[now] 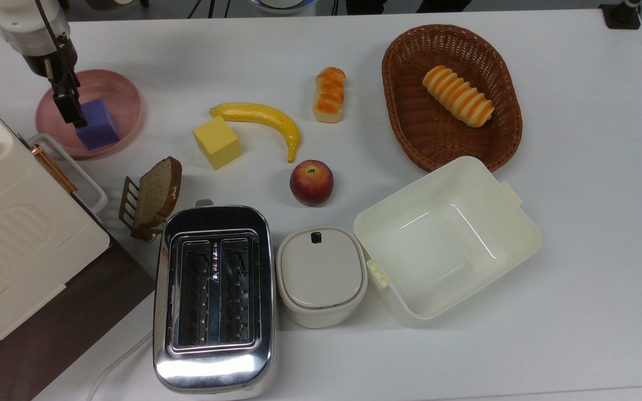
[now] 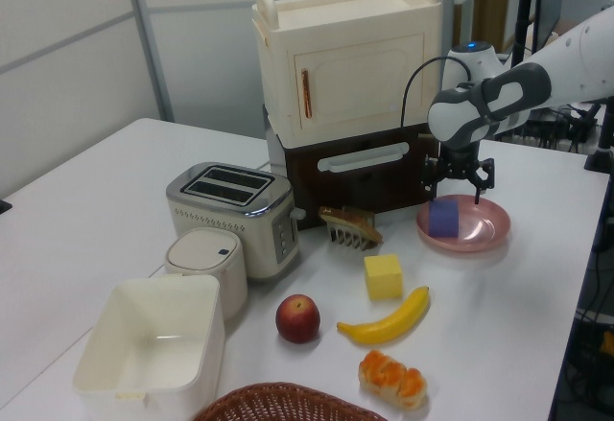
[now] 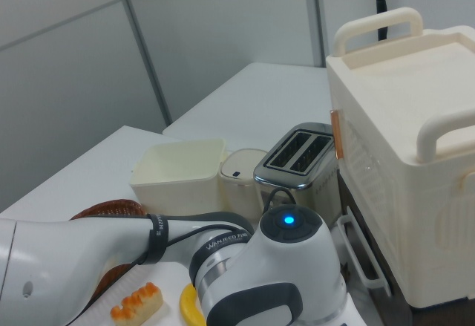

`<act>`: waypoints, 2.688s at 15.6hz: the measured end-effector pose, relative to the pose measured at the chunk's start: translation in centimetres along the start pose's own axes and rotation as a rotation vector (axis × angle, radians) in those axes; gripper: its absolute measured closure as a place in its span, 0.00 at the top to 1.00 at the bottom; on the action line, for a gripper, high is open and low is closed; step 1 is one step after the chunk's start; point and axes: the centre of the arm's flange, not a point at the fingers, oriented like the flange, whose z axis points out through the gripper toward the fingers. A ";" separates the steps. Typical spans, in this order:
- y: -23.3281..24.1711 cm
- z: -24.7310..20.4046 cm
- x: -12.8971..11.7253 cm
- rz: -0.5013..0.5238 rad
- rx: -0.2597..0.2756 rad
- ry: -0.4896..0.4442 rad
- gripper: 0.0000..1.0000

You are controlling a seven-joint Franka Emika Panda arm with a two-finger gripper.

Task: Put the purple cube on the table
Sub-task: 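Lower the gripper around the purple cube, then close the gripper on the purple cube and lift it off the plate, then carry the purple cube past the cheese block toward the apple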

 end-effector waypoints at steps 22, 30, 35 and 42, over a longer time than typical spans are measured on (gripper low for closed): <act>-2.8 1.9 -1.9 -0.059 -0.001 -0.004 1.00; -3.0 2.8 -1.7 -0.116 -0.005 0.002 0.61; -3.3 2.0 -1.5 -0.130 0.006 0.016 0.61; -9.2 -10.2 -7.3 -0.273 0.095 0.050 0.61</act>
